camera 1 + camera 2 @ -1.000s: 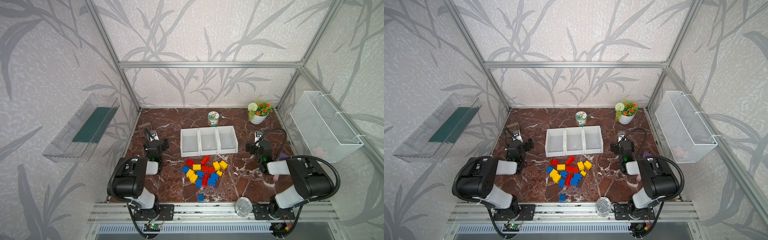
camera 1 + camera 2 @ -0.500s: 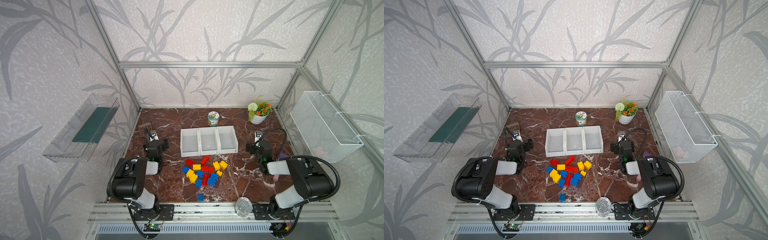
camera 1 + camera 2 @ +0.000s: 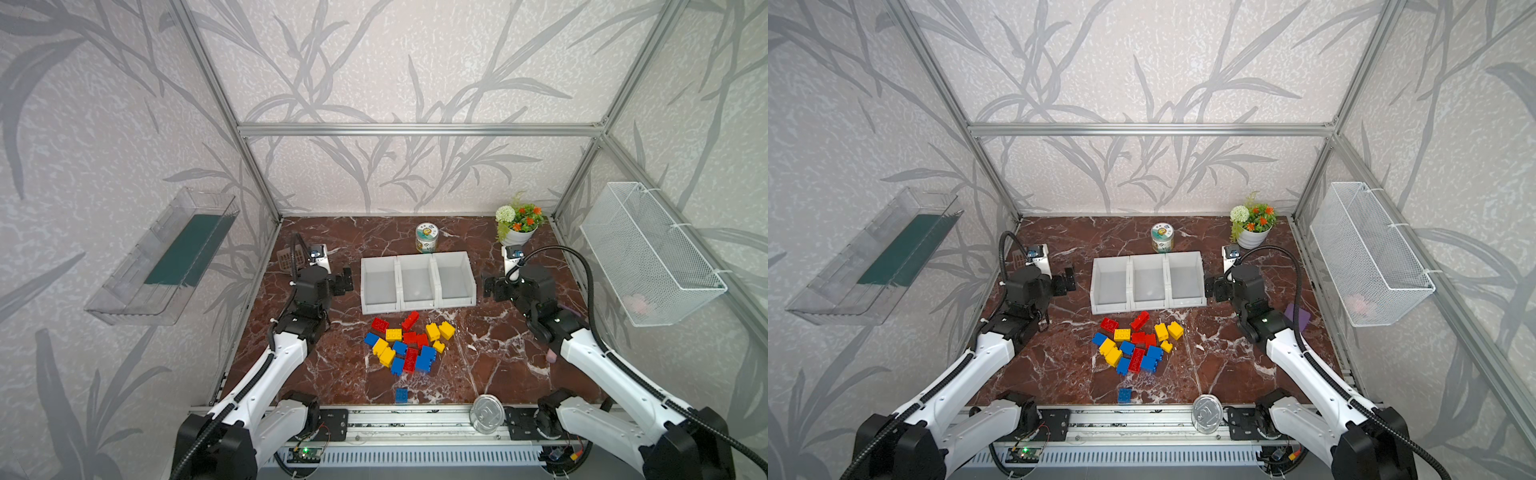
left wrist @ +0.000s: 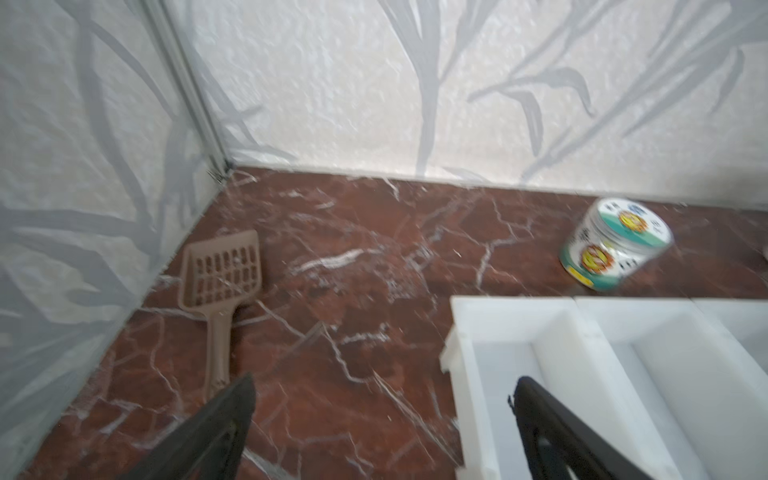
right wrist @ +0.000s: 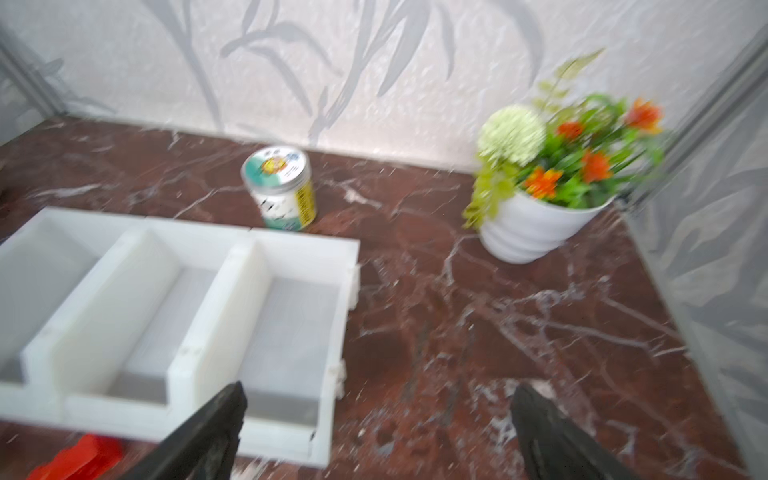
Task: Sort the legos into containers by color
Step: 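Reach the right gripper to a yellow brick while the left arm advances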
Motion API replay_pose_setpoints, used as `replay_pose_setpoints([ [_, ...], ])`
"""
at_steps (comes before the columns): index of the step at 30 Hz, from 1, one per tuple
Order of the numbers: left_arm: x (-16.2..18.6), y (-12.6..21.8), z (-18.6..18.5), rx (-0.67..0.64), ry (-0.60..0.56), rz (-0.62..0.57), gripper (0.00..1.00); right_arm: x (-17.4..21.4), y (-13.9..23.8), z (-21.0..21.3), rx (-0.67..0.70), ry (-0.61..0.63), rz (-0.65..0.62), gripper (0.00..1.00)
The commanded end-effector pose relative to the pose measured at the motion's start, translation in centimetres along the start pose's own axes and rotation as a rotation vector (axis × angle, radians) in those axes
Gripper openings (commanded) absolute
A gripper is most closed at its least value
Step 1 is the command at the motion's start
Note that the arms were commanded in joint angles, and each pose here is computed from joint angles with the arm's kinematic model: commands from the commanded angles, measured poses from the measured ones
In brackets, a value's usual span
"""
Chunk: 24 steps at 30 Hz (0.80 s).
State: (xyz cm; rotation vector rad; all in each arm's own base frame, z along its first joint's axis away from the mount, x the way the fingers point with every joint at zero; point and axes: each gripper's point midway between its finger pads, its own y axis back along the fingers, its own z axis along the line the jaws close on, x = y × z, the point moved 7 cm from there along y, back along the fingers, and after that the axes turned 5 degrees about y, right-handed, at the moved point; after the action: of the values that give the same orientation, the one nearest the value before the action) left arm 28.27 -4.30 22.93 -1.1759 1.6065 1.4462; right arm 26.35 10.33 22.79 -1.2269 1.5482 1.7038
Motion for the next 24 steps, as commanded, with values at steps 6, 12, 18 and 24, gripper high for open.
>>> replay_pose_setpoints([
  [6, 4.3, 2.7, 0.4, 0.028, 0.116, 0.121, 0.99, 10.0, 2.0, 6.6, -0.183, 0.023, 0.551, 0.99],
  [12, 5.1, 3.0, 0.5, 0.045, 0.140, 0.118, 0.99, 11.2, 1.1, 9.4, -0.222, 0.037, 0.593, 0.91],
  [18, 5.4, 2.9, 0.2, 0.060, 0.161, 0.135, 0.99, 10.7, -1.3, 11.8, -0.238, 0.117, 0.659, 0.80],
  [24, 5.9, 3.1, 0.4, 0.054, 0.176, 0.134, 0.99, 10.3, -3.5, 13.1, -0.229, 0.132, 0.674, 0.69],
])
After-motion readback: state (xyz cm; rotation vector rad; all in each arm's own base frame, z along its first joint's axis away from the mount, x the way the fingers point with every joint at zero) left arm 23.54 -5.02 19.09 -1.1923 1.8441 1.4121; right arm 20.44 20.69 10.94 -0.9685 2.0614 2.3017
